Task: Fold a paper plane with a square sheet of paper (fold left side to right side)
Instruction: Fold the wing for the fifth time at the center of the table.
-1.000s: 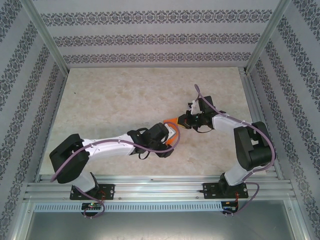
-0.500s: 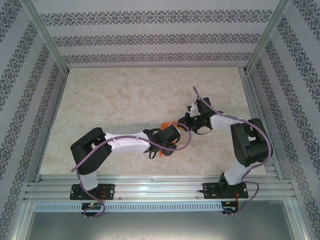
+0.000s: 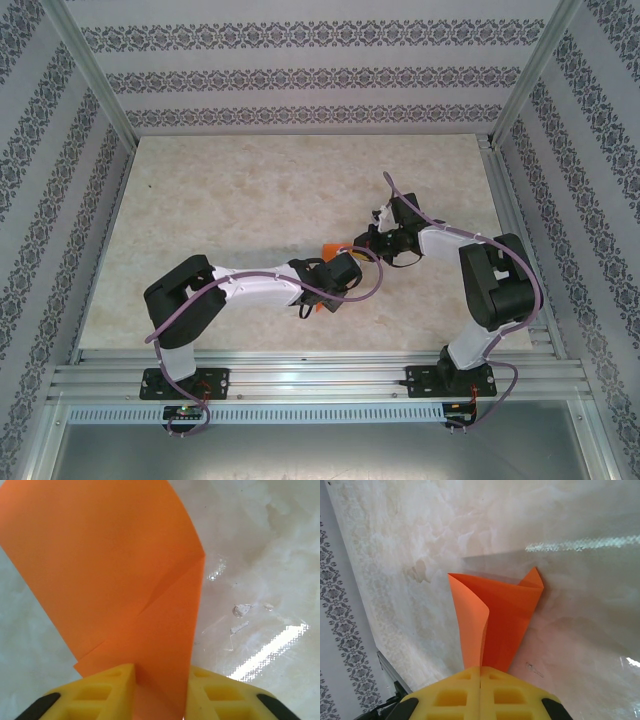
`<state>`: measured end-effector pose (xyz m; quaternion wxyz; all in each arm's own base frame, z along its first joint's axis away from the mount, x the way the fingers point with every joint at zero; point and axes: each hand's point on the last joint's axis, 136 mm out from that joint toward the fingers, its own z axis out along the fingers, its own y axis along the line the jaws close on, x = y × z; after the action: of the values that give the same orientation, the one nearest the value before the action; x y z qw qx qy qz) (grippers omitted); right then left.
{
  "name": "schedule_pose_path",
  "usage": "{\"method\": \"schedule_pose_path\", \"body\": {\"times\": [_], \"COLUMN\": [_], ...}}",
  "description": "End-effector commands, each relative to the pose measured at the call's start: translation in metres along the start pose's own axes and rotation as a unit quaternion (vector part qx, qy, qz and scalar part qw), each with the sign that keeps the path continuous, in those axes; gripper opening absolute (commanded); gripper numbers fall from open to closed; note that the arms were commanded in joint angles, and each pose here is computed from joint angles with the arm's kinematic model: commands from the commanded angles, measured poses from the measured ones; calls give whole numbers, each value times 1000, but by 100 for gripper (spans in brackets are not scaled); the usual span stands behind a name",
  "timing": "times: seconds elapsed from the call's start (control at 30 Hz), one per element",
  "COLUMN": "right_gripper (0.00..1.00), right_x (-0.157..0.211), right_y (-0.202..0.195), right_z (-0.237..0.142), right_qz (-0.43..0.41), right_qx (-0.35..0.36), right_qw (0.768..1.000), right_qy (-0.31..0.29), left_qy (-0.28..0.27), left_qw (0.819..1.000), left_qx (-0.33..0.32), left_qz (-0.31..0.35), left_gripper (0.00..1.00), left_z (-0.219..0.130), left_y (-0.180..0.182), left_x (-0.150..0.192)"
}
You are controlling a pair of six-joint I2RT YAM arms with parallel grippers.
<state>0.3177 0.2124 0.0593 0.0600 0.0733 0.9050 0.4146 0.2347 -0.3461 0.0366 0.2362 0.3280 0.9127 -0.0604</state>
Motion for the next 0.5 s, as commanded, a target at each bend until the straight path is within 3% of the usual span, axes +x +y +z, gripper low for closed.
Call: {"method": "schedule_pose_path", "body": {"times": [0.0, 0.1, 0.23, 0.47], "right_gripper": [0, 1, 9, 30], "right_x": [-2, -2, -4, -14], "right_y": [4, 5, 8, 10], "right_z": [2, 0, -9, -35], "right_qz": [-18, -27, -43, -60], "right_qx": [4, 6, 15, 24], "right_qw": [1000, 1000, 999, 997], "right_qy": [5, 4, -5, -41], "left_qy": [0, 0, -5, -19], "left_qw": [1000, 999, 998, 991], "left_qx": [16, 30, 53, 109], "left_qz": [-5, -15, -36, -81], "left_gripper": [24, 20, 14, 9], "left_z": [3, 4, 3, 1], "left_y": [-10, -11, -10, -8], "left_x": [0, -1, -3, -9]}}
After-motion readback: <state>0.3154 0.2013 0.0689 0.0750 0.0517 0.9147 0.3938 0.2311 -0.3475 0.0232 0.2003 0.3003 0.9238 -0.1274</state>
